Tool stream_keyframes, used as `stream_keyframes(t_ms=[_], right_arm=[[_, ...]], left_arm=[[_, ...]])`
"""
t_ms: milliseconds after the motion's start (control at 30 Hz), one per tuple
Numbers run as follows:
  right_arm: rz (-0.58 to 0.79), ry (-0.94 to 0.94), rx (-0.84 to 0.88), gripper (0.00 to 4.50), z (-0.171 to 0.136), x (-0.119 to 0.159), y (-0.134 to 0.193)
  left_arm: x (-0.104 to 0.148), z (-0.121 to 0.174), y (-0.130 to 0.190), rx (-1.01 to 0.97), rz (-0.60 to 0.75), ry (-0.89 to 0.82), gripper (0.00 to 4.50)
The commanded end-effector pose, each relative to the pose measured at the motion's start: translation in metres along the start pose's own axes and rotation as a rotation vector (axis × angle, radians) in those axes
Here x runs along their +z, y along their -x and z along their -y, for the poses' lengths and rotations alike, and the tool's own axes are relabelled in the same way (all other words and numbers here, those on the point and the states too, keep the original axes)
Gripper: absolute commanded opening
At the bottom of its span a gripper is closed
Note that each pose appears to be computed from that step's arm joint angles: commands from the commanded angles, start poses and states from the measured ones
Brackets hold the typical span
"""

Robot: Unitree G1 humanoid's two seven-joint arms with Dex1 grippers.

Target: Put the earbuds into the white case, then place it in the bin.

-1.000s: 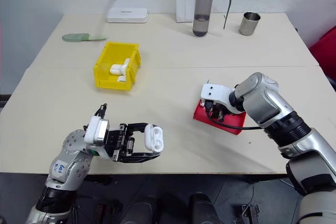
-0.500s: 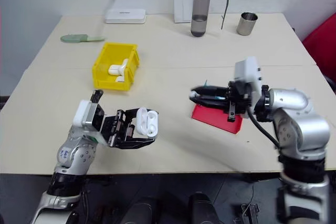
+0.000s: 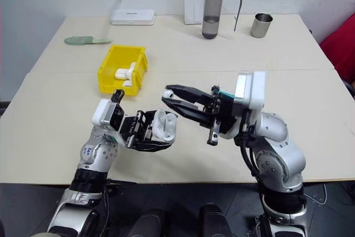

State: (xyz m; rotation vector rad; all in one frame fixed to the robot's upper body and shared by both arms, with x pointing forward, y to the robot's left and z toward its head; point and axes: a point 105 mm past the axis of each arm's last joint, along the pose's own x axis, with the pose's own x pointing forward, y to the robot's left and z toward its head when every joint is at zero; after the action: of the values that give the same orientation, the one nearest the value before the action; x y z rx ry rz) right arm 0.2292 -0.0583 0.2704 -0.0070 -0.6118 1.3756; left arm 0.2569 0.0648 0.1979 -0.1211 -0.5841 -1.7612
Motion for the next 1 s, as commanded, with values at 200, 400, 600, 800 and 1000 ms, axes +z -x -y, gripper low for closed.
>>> stream_keyframes(t_ms=[200, 400, 600, 800, 1000], right_arm=[[0.012, 0.064, 0.055, 0.44, -0.013, 0.004, 0.0], [-0.021, 0.085, 0.042, 0.44, -0.01, -0.01, 0.007], [-0.032, 0.096, 0.037, 0.44, -0.008, -0.018, 0.008], [-0.064, 0.097, 0.024, 0.44, -0.005, -0.029, 0.012], [-0.09, 0.106, 0.038, 0.44, -0.005, -0.034, 0.018]], left_arm=[[0.008, -0.002, -0.003, 0.003, 0.011, -0.016, 2.75], [0.01, -0.001, -0.003, -0.005, 0.003, -0.002, 2.75], [0.01, 0.002, -0.006, -0.01, 0.01, 0.005, 2.75], [0.011, 0.005, -0.008, -0.01, 0.019, 0.008, 2.75], [0.012, 0.004, -0.007, -0.002, 0.02, 0.005, 2.75]])
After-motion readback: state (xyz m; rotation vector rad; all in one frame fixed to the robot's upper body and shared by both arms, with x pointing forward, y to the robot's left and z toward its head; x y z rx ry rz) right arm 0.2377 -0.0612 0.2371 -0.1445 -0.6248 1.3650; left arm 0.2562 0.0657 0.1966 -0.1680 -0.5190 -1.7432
